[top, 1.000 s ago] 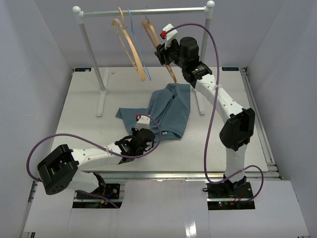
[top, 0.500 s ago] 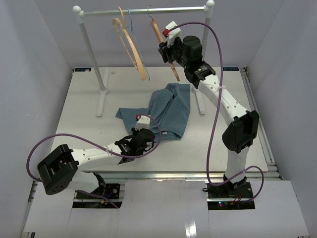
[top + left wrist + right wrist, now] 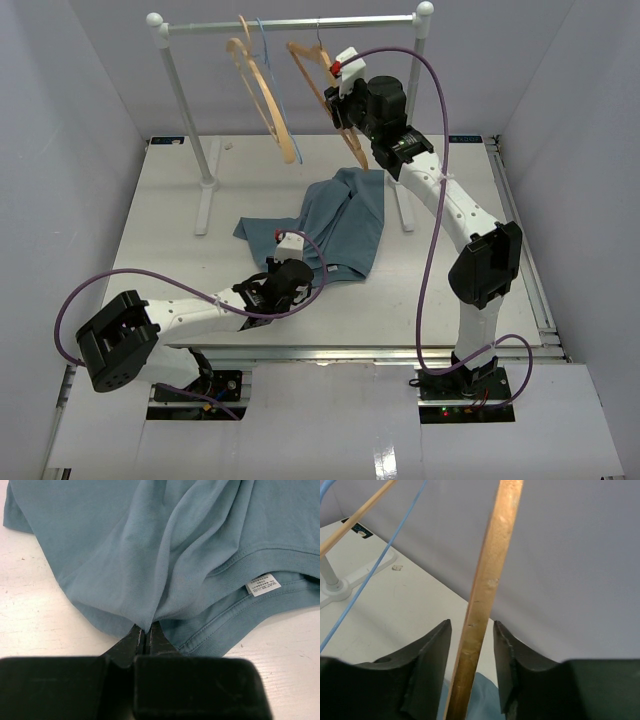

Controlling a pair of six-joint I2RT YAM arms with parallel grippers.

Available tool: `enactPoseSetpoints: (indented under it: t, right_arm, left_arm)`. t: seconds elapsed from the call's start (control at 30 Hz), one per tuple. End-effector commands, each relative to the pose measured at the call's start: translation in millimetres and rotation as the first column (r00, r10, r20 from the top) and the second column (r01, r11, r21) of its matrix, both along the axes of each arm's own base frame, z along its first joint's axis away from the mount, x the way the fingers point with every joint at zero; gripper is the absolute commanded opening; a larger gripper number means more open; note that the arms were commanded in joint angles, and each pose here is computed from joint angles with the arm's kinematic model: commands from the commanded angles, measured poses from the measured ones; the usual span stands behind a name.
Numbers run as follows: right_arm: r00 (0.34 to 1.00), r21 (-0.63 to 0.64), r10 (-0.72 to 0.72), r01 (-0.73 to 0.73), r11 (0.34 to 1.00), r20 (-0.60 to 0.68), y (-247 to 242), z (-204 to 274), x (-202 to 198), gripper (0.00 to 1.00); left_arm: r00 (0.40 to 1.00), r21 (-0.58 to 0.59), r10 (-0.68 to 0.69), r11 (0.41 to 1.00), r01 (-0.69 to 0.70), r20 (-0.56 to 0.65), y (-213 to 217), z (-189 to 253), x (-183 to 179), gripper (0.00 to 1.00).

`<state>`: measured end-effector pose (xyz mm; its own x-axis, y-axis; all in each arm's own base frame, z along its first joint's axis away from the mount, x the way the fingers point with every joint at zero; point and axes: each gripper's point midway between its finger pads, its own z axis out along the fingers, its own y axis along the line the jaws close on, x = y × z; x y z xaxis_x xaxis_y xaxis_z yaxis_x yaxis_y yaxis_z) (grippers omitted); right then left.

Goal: Place the t-shirt on the hanger
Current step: Pick up the hanger from the clothesline.

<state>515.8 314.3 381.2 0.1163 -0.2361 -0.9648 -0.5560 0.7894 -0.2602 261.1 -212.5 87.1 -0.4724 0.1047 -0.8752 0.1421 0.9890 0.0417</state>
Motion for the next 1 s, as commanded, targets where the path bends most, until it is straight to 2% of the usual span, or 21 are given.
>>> enactPoseSetpoints:
  t: [0.0,0.1,0.33,0.5,0.73,0.77,0.87,0.97]
  right_arm:
    - [0.998,0.035,-0.026,0.024,0.999,0.052,-5.3,25.8,-0.8,0.49]
    - [0.999,0.019,-0.038,0.038,0.999,0.035,-0.5,23.2,1.2,0.54]
    - [0.995,0.018,-0.072,0.071,0.997,0.064,4.5,33.4,11.7,0.54]
    - [0.997,0.021,-0.004,0.003,1.000,0.071,17.4,33.1,11.6,0.53]
    - [0.998,0.049,0.010,-0.013,0.999,0.060,21.9,29.5,15.4,0.45]
    - [0.998,0.051,0.009,-0.012,0.999,0.061,21.7,29.5,15.7,0.43]
    - [0.998,0.058,0.004,-0.007,0.998,0.062,20.2,31.9,15.8,0.14]
    - [0.998,0.057,-0.009,0.005,0.998,0.070,16.7,34.6,15.6,0.08]
  left_arm:
    - [1.000,-0.029,0.000,1.000,0.000,0.023,-6.8,13.9,4.8,0.00]
    - [1.000,-0.025,0.003,1.000,-0.002,0.022,-6.3,13.0,5.1,0.00]
    - [1.000,-0.019,0.003,1.000,-0.003,0.016,-6.9,11.9,5.4,0.00]
    - [1.000,-0.026,-0.001,1.000,0.002,0.016,-7.4,13.0,4.8,0.00]
    - [1.000,-0.024,-0.001,1.000,0.001,0.017,-7.0,13.0,4.8,0.00]
    - [1.000,-0.023,-0.001,1.000,0.001,0.017,-6.9,12.8,4.7,0.00]
    - [1.000,-0.023,-0.002,1.000,0.003,0.015,-7.7,12.6,5.0,0.00]
    - [1.000,-0.023,-0.001,1.000,0.001,0.017,-7.1,12.7,4.9,0.00]
